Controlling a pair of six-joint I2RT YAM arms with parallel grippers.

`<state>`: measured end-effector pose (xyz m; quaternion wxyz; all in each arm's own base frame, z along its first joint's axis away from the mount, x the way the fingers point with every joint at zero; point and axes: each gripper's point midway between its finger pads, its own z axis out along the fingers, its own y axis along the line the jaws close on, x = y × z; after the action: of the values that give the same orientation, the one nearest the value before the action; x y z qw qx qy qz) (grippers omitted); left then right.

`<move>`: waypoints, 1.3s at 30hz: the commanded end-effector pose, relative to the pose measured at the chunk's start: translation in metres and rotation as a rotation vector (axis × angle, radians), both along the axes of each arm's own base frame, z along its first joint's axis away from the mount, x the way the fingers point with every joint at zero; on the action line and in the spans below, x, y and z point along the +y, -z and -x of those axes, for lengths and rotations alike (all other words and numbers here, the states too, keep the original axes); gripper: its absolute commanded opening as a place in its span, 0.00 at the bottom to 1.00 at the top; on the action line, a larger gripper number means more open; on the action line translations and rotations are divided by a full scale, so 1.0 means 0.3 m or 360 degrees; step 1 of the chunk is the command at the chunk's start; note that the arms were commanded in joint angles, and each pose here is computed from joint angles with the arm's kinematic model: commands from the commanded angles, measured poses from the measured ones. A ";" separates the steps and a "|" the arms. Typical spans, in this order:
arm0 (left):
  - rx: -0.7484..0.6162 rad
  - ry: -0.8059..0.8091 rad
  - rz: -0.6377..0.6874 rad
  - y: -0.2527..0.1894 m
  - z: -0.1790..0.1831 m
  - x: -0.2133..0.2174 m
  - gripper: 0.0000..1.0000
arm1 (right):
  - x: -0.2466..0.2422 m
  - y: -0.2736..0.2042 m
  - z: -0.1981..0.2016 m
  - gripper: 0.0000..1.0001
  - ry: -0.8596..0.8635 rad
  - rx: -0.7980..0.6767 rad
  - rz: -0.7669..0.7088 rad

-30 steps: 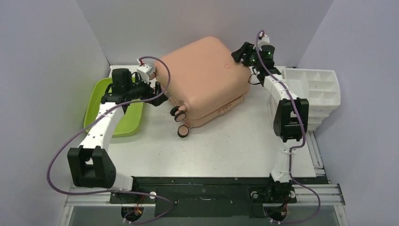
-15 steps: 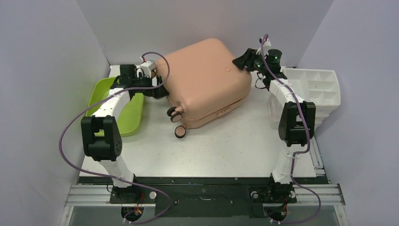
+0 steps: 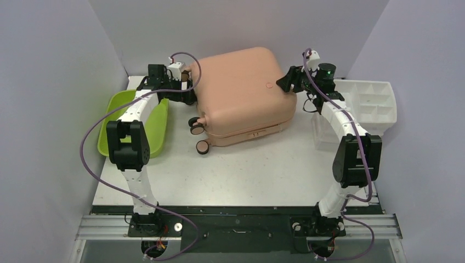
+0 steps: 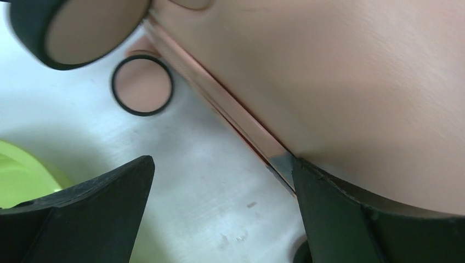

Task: Open, take out, and arrange the luggage
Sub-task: Adjust the luggage at the center of the board.

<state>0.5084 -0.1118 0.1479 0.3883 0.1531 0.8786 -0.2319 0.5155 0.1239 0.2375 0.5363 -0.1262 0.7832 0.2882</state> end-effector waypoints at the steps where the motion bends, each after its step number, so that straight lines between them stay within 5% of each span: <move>1: -0.0260 0.0029 0.0096 -0.185 -0.147 -0.167 0.96 | 0.273 0.220 0.349 0.59 -0.0523 0.0600 -0.0122; 8: -0.0353 -0.0126 -0.0010 -0.262 -0.271 -0.100 0.96 | 0.350 0.278 0.470 0.59 -0.0624 0.0654 -0.0098; 16: -0.0337 -0.0165 -0.0012 -0.338 -0.230 -0.016 0.96 | 0.401 0.177 0.512 0.60 -0.0551 0.0449 -0.0129; 26: -0.0498 -0.0029 0.0115 -0.512 0.051 -0.019 0.96 | 0.161 -0.152 0.295 0.66 -0.0039 0.0004 -0.0158; 39: -0.0476 0.0176 -0.0036 -0.417 0.312 -0.071 0.96 | 0.034 0.037 -0.010 0.66 0.0292 0.0190 -0.0041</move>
<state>0.4300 -0.1238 0.2893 0.5112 0.1948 0.8054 -0.2282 0.5131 0.1342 0.2498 0.5439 -0.0472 0.7971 0.2580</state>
